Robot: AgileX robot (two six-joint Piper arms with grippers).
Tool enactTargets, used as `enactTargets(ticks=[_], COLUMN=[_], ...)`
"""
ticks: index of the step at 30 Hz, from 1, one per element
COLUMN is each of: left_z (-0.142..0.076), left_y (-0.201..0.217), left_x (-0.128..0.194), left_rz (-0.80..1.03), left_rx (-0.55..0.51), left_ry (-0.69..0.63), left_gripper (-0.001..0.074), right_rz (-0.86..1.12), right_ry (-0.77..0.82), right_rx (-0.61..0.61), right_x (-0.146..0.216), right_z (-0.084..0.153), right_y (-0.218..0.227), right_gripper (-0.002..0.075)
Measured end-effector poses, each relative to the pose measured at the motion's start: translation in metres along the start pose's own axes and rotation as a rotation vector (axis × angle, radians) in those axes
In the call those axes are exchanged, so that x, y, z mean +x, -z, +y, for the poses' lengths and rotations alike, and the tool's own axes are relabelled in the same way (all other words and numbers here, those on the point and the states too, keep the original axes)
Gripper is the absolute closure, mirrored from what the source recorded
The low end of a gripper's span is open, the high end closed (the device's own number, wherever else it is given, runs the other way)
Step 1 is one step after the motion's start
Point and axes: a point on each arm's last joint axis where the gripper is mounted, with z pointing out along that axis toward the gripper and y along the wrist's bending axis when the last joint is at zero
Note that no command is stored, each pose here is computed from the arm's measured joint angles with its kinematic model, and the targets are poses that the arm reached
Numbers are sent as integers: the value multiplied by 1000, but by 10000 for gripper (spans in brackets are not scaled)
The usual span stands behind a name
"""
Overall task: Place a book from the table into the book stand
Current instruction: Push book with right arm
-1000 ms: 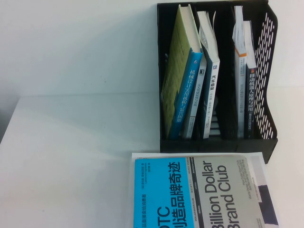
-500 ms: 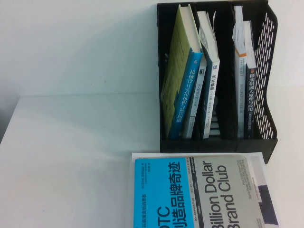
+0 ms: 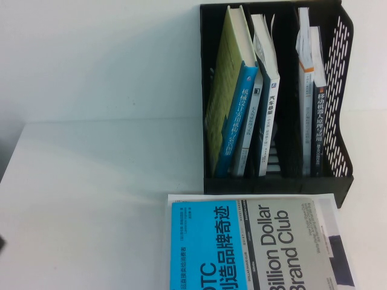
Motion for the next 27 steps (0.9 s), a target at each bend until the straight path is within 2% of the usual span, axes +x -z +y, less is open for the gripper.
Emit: enactTargets(ticks=[4,11,19,24,27], left_z=[-2,-16,-13,-12,-9], left_y=[-21,-59,-97,-116,-128], left_x=[12,23,31,41,44], left_rz=[184,426,579,700,737], left_rx=[43,235,308,397,415], left_ry=[12,-36,45,121,141], left_gripper=[739,739,739,739,720], right_rz=[-5,126,420,505,503], right_ry=[20,52,-31,-13,22], right_rx=[-104,-272,-285,-324,-322], right_x=[-16,-32,-23,-28,-32], right_z=[6,11,-2,9,17], right_y=[-18,-64,-128,-153,-163], right_gripper=[729,729,729,729,729])
